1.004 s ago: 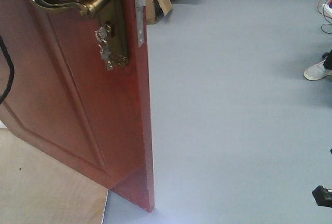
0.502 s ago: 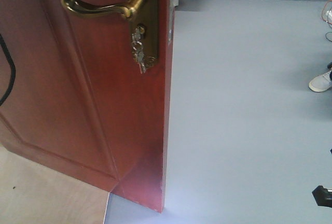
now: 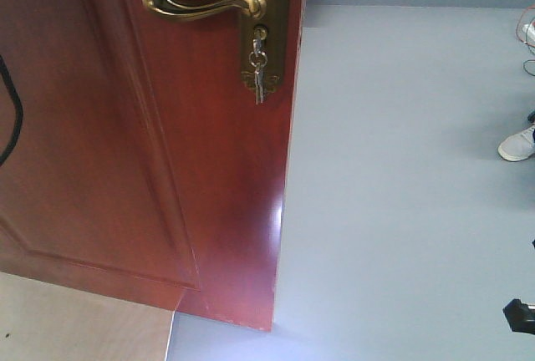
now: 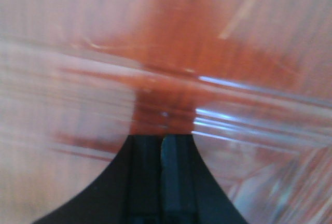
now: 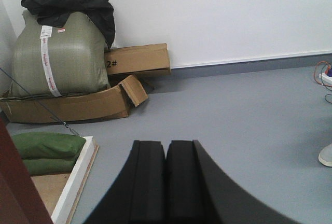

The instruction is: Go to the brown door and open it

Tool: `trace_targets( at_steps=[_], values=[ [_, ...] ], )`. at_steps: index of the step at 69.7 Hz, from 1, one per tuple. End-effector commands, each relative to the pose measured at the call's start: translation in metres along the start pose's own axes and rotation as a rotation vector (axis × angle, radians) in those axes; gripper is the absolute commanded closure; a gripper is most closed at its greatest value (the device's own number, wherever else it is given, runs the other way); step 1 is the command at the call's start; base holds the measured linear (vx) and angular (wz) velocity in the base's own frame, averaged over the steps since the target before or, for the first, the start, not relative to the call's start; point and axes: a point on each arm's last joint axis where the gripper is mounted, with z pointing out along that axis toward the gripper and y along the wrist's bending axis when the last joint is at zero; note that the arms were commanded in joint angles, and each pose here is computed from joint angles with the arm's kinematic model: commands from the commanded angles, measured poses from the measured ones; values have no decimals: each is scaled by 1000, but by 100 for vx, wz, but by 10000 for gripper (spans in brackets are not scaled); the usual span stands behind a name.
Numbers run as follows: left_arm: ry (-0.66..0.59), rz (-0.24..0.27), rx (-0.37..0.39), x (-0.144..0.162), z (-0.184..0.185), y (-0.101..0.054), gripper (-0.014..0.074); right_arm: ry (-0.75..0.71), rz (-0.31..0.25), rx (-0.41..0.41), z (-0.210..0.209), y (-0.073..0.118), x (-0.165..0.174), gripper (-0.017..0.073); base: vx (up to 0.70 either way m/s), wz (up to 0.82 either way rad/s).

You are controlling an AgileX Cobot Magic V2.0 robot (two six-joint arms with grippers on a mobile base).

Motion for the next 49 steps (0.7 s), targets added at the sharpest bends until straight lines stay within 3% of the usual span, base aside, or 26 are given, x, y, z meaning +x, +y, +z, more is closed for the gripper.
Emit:
trace_targets(
  at_steps=[1,49],
  values=[
    [-130,-14,-3,-22,-13,-3,583,-86,-14,1,-1,0,-7,559,15,-3],
    [-130,-14,-3,-22,-13,-3,583,-86,-14,1,-1,0,-7,559,7,2]
  ],
)
